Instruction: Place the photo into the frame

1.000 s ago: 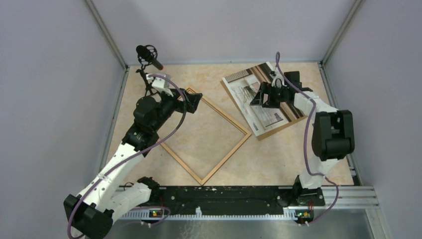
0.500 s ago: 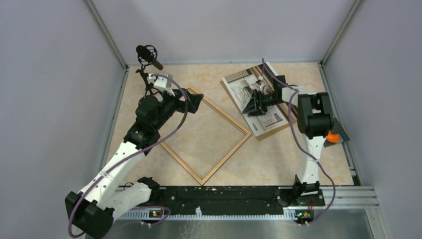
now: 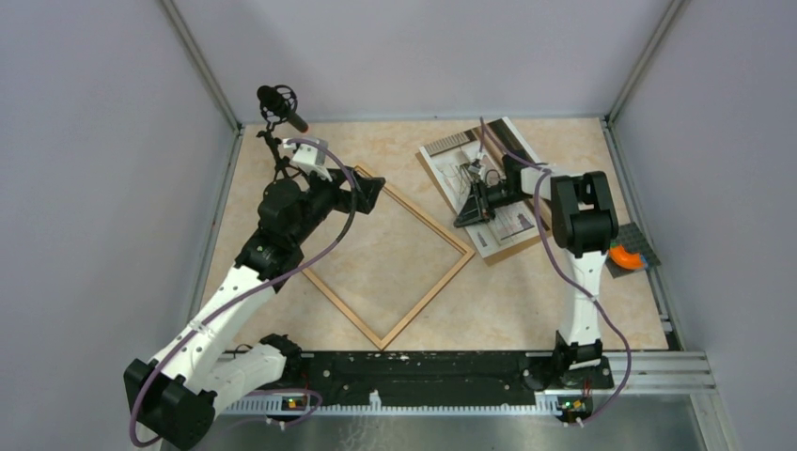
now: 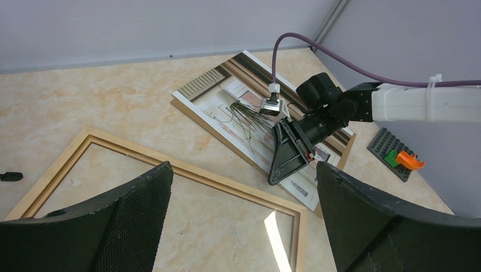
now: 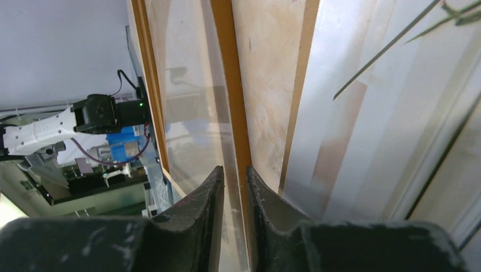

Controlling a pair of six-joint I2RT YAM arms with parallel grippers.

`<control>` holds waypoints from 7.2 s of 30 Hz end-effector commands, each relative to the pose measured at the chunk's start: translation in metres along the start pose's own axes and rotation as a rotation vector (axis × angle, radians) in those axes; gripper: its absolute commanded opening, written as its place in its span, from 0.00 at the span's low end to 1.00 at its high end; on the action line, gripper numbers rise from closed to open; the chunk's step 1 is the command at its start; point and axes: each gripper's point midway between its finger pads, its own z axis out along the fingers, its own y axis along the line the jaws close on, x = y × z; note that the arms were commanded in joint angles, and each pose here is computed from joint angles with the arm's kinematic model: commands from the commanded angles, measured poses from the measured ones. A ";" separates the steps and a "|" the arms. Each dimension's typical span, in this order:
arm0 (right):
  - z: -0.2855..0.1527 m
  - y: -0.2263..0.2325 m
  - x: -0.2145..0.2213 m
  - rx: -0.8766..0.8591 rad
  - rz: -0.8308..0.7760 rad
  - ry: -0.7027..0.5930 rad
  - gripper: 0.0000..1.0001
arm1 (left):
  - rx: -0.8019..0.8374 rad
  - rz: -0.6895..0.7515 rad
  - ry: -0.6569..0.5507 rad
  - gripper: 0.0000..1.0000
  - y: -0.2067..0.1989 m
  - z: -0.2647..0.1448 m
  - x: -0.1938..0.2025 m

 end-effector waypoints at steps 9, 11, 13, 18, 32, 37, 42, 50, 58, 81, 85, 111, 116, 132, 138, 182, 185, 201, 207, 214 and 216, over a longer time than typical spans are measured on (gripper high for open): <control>-0.015 0.034 -0.037 -0.029 -0.067 -0.215 0.00 | 0.036 -0.003 -0.054 0.98 -0.010 0.000 -0.019; -0.016 0.035 -0.041 -0.027 -0.058 -0.269 0.00 | 0.035 -0.003 -0.056 0.98 -0.010 -0.001 -0.020; -0.017 0.040 -0.043 -0.043 -0.054 -0.325 0.00 | 0.030 -0.003 -0.058 0.98 -0.009 -0.001 -0.020; -0.022 0.047 -0.045 -0.070 -0.047 -0.459 0.00 | -0.008 -0.015 -0.032 0.98 -0.006 0.002 -0.011; 0.000 0.062 -0.031 -0.214 -0.003 -0.500 0.00 | -0.229 -0.161 0.272 0.98 0.021 -0.026 0.072; 0.016 0.045 -0.020 -0.071 0.022 -0.422 0.04 | -0.326 -0.277 0.437 0.98 0.032 -0.034 0.122; 0.018 0.038 -0.014 0.013 0.008 -0.353 0.21 | -0.568 -0.404 0.573 0.98 0.069 -0.050 0.178; 0.026 0.050 -0.006 0.002 -0.048 -0.263 0.32 | -0.595 -0.443 0.596 0.98 0.082 -0.054 0.213; 0.043 0.071 -0.001 -0.021 -0.098 -0.185 0.33 | -0.603 -0.473 0.679 0.98 0.084 -0.064 0.247; 0.073 0.098 -0.020 -0.085 -0.286 -0.216 0.00 | -0.357 -0.340 0.435 0.98 0.050 -0.047 0.151; 0.066 0.112 -0.018 -0.158 -0.329 -0.252 0.00 | -0.335 -0.320 0.374 0.98 0.044 -0.048 0.125; 0.057 0.127 -0.031 -0.358 -0.222 -0.326 0.00 | -0.350 -0.258 0.266 0.98 0.045 -0.051 0.085; 0.062 0.121 -0.028 -0.352 -0.190 -0.296 0.00 | -0.353 -0.255 0.265 0.98 0.046 -0.051 0.085; 0.079 0.096 -0.031 -0.296 -0.144 -0.236 0.00 | -0.347 -0.252 0.267 0.98 0.045 -0.051 0.085; 0.083 0.089 -0.033 -0.271 -0.129 -0.230 0.00 | -0.345 -0.254 0.264 0.98 0.045 -0.051 0.085; 0.063 0.079 -0.007 0.363 -0.228 -0.042 0.49 | -0.301 -0.218 0.230 0.98 0.038 -0.062 0.073; 0.058 0.082 -0.004 0.373 -0.232 -0.053 0.49 | -0.306 -0.213 0.236 0.98 0.039 -0.063 0.076; 0.001 0.070 -0.017 0.717 -0.349 -0.142 0.69 | -0.350 -0.184 0.249 0.98 0.047 -0.065 0.073; 0.024 0.085 -0.010 0.533 -0.358 -0.188 0.69 | -0.329 -0.156 0.221 0.98 0.042 -0.062 0.058; 0.049 0.074 -0.014 0.465 -0.334 -0.148 0.64 | -0.602 -0.247 0.335 0.98 0.080 -0.083 0.098; 0.050 0.074 -0.015 0.457 -0.335 -0.146 0.62 | -0.725 -0.292 0.376 0.98 0.095 -0.099 0.117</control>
